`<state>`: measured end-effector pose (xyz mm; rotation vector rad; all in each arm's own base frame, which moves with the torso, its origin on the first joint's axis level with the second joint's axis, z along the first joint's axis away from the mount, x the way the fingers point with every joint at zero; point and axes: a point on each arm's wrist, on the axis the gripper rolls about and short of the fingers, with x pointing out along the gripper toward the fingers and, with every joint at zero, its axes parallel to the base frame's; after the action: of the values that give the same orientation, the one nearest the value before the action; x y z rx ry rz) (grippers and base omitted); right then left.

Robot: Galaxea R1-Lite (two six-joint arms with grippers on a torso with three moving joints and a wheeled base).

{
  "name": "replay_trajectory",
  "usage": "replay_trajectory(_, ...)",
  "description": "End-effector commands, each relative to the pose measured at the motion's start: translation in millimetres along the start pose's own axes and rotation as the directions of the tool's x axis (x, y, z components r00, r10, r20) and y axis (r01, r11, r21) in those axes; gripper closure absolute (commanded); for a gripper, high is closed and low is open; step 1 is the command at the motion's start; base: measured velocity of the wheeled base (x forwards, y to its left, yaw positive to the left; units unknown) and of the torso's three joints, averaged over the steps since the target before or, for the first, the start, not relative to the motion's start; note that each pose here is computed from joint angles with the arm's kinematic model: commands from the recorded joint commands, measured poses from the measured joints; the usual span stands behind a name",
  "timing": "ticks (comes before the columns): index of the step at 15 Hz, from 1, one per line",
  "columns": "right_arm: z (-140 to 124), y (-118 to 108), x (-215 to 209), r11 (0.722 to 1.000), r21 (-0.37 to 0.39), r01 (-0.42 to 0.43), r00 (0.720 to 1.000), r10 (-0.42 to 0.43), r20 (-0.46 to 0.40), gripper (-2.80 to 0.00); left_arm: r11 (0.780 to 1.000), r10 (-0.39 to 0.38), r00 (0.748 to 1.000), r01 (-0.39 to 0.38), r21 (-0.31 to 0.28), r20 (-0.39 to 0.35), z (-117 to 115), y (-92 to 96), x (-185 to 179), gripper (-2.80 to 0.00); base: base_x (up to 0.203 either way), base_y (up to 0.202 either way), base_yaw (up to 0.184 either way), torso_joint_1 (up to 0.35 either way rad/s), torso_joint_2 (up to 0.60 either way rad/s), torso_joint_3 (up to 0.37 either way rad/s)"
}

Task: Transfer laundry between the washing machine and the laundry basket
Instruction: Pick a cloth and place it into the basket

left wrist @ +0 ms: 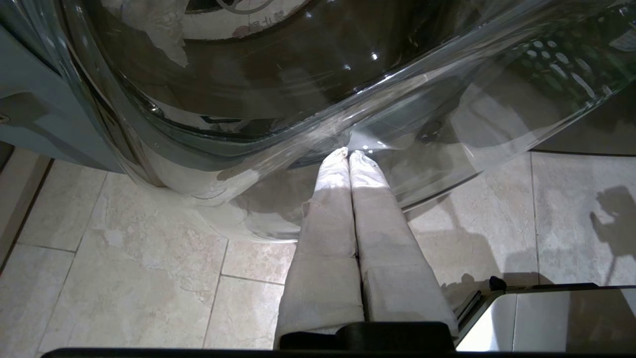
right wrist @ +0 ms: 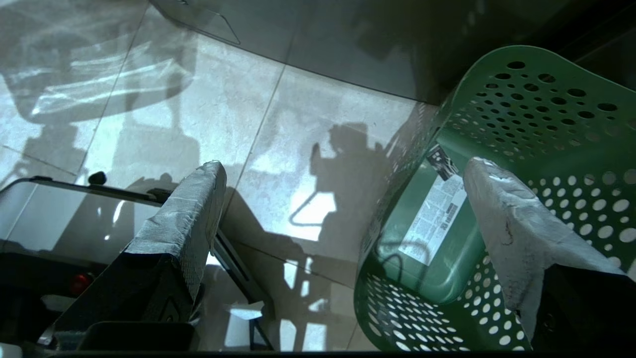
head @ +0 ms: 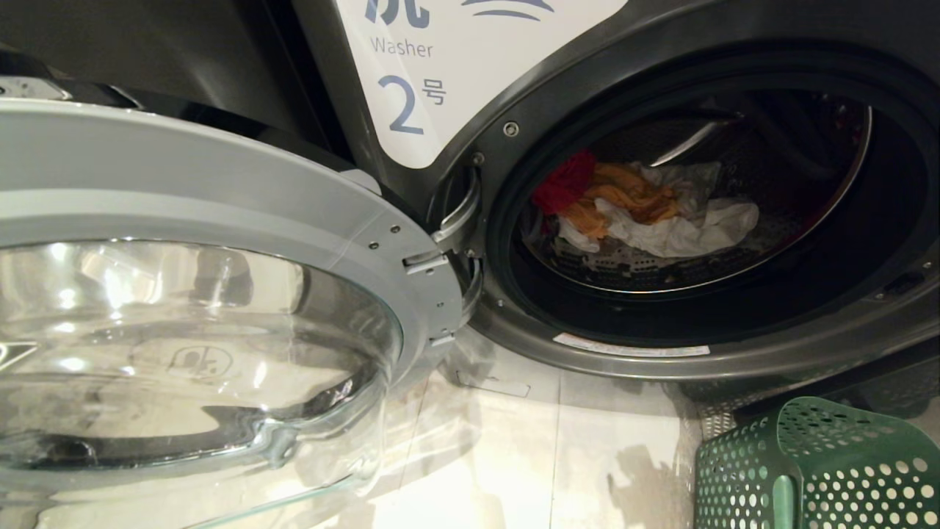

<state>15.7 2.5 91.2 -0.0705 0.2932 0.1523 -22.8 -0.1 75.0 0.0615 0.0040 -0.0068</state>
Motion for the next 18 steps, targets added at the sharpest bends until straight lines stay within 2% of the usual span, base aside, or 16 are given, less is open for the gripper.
replay_trajectory(1, -17, 1, -11, 0.999, -0.004, 0.034, 0.996, -0.034, 0.082, -2.80, 1.000, -0.001, 1.000, 0.001, 0.000, -0.002, 0, 0.0, 0, 0.00, 0.000, 0.000, 0.000, 0.000, 0.00, 0.000)
replay_trajectory(5, -17, 1, -11, 0.997, 0.042, 0.069, 0.994, -0.072, 0.078, -2.80, 1.000, 0.000, 1.000, 0.000, 0.000, -0.002, 0, 0.0, 0, 0.00, 0.000, 0.000, 0.000, 0.000, 0.00, 0.000)
replay_trajectory(7, -10, 0, -12, 0.996, 0.034, 0.086, 0.984, -0.090, 0.152, -2.80, 1.000, -0.001, 1.000, 0.001, 0.000, -0.002, 0, 0.0, 0, 0.00, 0.000, 0.000, 0.000, 0.000, 0.00, 0.000)
replay_trajectory(10, -13, 1, -16, 0.983, 0.041, 0.178, 0.967, -0.183, 0.180, -2.80, 1.000, -0.001, 1.000, 0.001, 0.000, -0.002, 0, 0.0, 0, 0.00, 0.000, 0.000, 0.000, 0.000, 0.00, 0.000)
replay_trajectory(11, -17, 2, -19, 0.984, 0.039, 0.172, 0.966, -0.176, 0.189, -2.80, 1.000, 0.000, 1.000, 0.000, 0.000, -0.002, 0, 0.0, 0, 0.00, 0.000, 0.000, 0.000, 0.000, 0.00, 0.000)
replay_trajectory(14, -25, 4, -30, 0.987, -0.004, 0.162, 0.930, -0.151, 0.334, -2.80, 1.000, -0.001, 1.000, 0.001, 0.000, -0.002, 0, 0.0, 0, 0.00, 0.000, 0.000, 0.000, 0.000, 0.00, 0.000)
replay_trajectory(18, -26, 4, -30, 0.988, -0.005, 0.156, 0.932, -0.145, 0.332, -2.80, 1.000, -0.001, 1.000, 0.001, 0.000, -0.002, 0, 0.0, 0, 0.00, 0.000, 0.000, 0.000, 0.000, 0.00, 0.000)
